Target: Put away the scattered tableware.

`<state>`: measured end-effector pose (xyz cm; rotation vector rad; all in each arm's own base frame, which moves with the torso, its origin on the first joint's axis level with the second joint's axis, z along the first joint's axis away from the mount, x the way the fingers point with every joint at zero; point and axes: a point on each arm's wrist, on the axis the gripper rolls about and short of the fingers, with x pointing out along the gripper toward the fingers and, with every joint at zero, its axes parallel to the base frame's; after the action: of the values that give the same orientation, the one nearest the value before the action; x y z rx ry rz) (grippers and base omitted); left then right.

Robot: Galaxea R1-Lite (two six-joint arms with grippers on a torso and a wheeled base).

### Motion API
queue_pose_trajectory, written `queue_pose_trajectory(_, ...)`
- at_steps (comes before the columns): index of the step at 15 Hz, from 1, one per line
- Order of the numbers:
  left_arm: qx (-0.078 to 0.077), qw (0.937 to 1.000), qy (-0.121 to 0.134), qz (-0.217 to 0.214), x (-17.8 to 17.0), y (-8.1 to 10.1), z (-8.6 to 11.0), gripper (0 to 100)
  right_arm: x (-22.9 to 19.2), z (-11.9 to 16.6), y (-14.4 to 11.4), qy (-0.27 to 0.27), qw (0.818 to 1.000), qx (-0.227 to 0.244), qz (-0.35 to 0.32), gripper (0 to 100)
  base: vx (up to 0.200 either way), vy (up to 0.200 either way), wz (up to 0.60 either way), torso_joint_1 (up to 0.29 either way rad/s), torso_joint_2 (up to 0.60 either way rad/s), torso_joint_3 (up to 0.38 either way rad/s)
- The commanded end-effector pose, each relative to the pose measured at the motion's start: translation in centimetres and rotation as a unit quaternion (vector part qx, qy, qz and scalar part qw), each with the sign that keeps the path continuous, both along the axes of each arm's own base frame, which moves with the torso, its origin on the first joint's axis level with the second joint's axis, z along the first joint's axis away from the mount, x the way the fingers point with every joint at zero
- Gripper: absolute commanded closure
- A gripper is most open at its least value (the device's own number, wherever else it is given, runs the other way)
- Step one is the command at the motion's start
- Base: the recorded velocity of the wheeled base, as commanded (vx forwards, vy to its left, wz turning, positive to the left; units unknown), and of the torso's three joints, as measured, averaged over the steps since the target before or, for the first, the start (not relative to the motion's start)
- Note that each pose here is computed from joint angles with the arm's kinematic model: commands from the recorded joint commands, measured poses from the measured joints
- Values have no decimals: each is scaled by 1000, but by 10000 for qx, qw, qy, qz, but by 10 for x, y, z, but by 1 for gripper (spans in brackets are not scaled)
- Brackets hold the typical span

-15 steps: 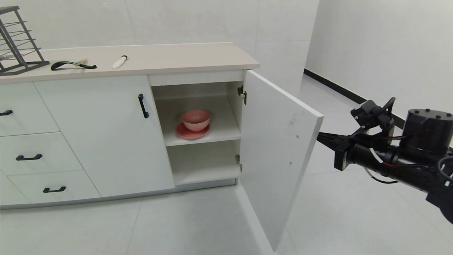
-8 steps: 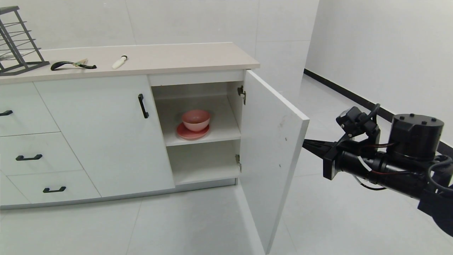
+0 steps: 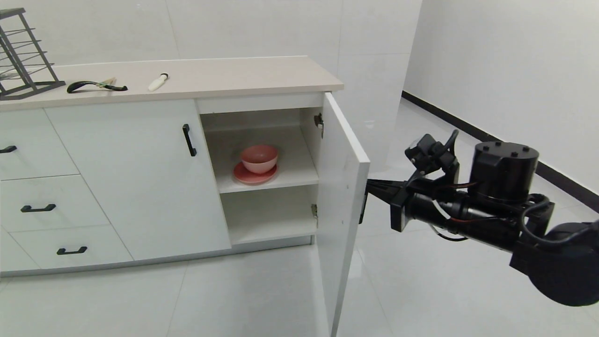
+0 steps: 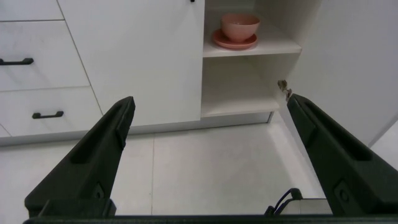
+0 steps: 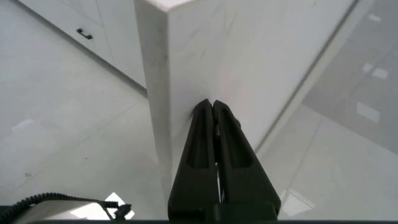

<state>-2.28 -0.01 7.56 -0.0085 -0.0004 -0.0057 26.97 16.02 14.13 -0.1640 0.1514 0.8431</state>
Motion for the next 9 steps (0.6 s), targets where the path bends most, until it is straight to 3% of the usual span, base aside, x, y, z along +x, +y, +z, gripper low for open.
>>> queue_pose_trajectory(1,-3,10000,2,-2,0,0,0,0,6,-8,22,83,9997,11,227,100,0,0,0,0,0,0)
queue_pose_trajectory(9,-3,10000,2,-2,0,0,0,0,17,-6,52,-190,9983,219,515,100,0,0,0,0,0,0)
